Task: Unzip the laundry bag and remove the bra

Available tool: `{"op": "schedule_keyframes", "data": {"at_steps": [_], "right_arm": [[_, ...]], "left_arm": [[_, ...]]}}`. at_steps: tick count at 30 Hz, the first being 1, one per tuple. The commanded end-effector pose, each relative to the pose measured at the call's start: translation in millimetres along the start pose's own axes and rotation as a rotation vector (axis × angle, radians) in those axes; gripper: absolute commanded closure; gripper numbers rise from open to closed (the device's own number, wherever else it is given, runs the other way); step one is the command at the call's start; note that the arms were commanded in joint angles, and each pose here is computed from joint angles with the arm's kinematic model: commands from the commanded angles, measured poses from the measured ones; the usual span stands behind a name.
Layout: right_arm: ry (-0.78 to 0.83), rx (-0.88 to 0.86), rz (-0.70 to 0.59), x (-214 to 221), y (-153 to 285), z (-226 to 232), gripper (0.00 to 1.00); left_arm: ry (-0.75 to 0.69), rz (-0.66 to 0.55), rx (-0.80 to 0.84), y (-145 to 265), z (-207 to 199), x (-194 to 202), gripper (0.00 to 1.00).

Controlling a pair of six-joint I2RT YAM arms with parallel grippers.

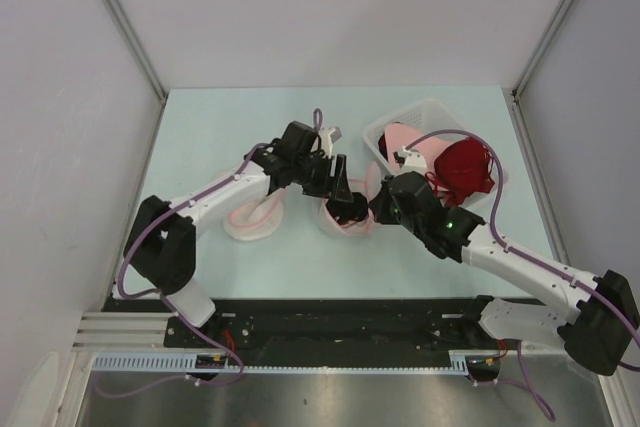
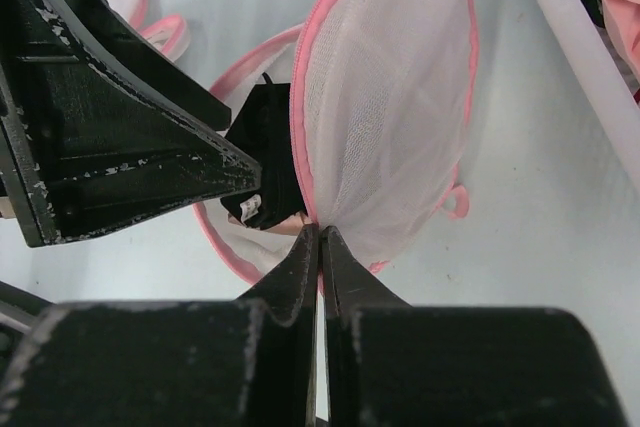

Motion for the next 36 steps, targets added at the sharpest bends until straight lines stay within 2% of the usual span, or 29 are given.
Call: {"op": "schedule_keyframes", "data": {"at_steps": [1,4,8,12,16,19,22,25,26,28,29,30,36], "right_arm": [[-0.043,-0.040,-0.068,-18,10,7,1.00],[-0.037,-0.063,-0.078,-21,10,9,1.00],[-0.059,-0.083,-0.068,-21,8,11,1.00],[-0.075,-0.067,-0.061,-16,9,10,1.00],[-0.099,-0.010,-0.039,1,13,-2,1.00],[-0.116,-0.011,-0.028,9,18,-9,1.00],[-0.096,-0.051,-0.029,6,20,-7,1.00],[-0.071,-0.073,-0.020,4,16,-8,1.00],[-0.056,-0.076,-0.019,4,14,-8,1.00],[-0.026,-0.092,-0.021,1,8,-8,1.00],[-0.021,-0.106,-0.025,-2,6,-8,1.00],[-0.018,-0.131,-0.045,-8,5,-4,1.00],[0.093,-0.281,-0.059,-41,-27,12,1.00]], "left_arm": [[-0.055,-0.082,-0.049,19,-7,-12,0.31],[-0.056,-0.066,-0.036,30,-9,-11,0.33],[-0.075,-0.169,0.120,55,-30,-21,0.32],[-0.057,-0.175,-0.009,53,-16,-29,0.31],[-0.028,-0.141,-0.129,45,4,-22,0.17],[-0.017,-0.132,-0.187,30,17,-23,0.15],[0.005,-0.094,-0.241,9,33,-19,0.26],[0.016,-0.085,-0.177,-3,34,-18,0.46],[0.021,-0.088,-0.164,-6,35,-16,0.61],[0.033,-0.086,-0.159,-6,34,-16,0.78],[0.031,-0.078,-0.153,-6,35,-13,0.94],[0.027,-0.076,-0.134,-6,34,-12,1.00],[0.104,-0.025,0.001,12,29,35,1.00]]}}
Point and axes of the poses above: each gripper's point midway between its finger pads, its own y axis back along the fingers, its own z axis along the line the jaws close on, x = y × z, the point moved 10 cm from there along y, back along the fingers, and after that the axes turned 1 degree about y, right-handed, at the moved point
